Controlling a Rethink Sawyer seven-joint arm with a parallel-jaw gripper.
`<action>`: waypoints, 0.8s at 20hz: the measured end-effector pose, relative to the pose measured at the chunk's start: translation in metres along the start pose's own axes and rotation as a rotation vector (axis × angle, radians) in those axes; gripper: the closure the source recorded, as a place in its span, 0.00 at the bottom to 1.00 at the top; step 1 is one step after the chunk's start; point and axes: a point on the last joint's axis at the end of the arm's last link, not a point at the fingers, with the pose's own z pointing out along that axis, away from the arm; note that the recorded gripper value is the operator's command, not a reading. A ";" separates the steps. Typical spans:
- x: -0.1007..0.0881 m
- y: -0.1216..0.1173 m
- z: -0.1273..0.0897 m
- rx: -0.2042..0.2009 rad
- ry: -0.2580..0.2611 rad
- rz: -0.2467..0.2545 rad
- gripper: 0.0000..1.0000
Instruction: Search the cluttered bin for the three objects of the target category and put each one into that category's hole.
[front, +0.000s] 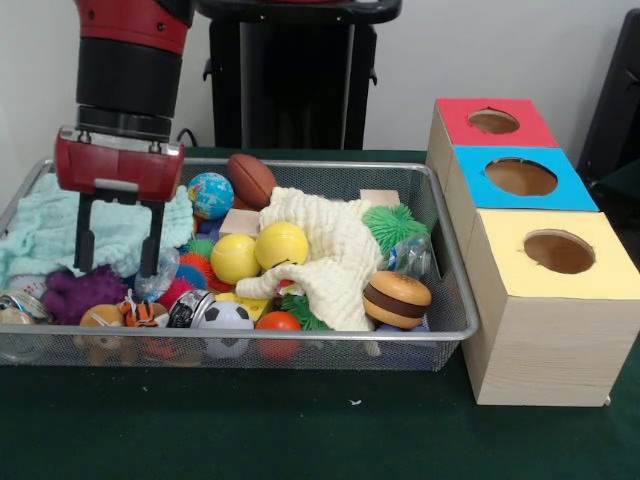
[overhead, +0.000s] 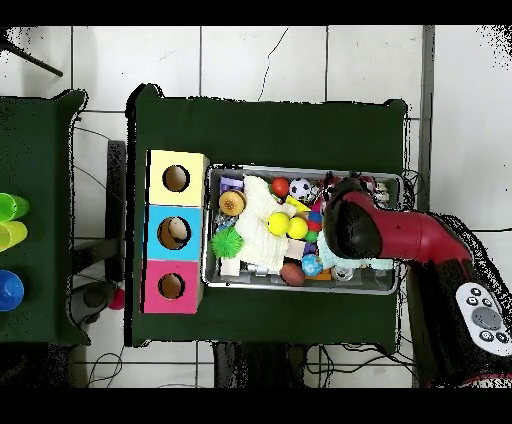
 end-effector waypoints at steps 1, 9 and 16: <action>-0.001 0.000 0.003 -0.001 -0.004 -0.004 0.00; -0.004 0.006 0.023 -0.013 -0.027 -0.039 0.00; 0.006 0.014 0.036 -0.032 -0.011 -0.033 0.00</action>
